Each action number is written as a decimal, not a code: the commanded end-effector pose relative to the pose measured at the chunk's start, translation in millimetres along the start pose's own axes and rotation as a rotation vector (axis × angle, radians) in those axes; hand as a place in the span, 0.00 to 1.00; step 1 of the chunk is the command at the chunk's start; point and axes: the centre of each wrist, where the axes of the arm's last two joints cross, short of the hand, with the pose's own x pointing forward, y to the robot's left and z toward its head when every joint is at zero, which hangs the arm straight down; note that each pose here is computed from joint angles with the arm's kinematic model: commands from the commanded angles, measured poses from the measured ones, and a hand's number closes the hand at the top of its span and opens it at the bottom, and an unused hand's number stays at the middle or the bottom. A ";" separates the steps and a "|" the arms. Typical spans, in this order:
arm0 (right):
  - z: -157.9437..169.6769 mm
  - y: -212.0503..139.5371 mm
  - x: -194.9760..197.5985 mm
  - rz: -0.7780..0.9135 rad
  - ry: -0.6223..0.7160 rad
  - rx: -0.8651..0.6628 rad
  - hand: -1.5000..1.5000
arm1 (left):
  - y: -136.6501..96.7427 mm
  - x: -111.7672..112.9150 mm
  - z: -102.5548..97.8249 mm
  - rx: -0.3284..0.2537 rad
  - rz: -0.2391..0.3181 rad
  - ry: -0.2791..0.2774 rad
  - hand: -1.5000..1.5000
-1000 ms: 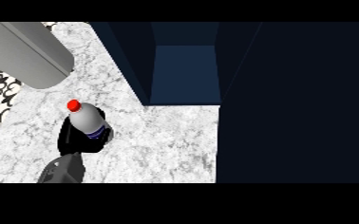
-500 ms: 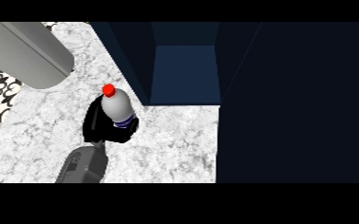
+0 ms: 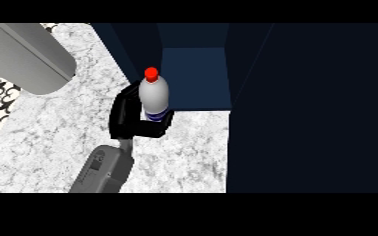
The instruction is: Pick up the bottled water, place it into the cabinet and close the cabinet
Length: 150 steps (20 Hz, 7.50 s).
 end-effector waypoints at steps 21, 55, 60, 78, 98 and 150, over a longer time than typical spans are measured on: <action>-8.4 17.2 26.4 -0.078 -0.078 0.065 0.00 | -63.1 8.0 -65.3 0.144 -0.228 0.089 1.00; -21.6 6.6 16.1 -0.056 -0.079 0.096 0.00 | -77.7 30.8 -146.4 0.115 -0.318 -0.096 0.00; -26.8 6.1 18.7 -0.047 -0.098 0.083 0.00 | -75.7 25.4 -141.6 0.038 -0.274 -0.147 0.00; -27.5 15.2 36.2 -0.023 -0.077 0.050 0.00 | -99.0 5.3 -77.5 -0.039 -0.068 -0.097 0.00; -25.1 15.9 29.1 0.027 -0.034 0.147 1.00 | -77.9 8.1 108.5 -0.173 0.093 -0.039 1.00; -98.5 104.8 21.8 -0.098 0.014 0.877 1.00 | 162.4 160.5 157.5 -0.081 -0.042 -0.067 0.00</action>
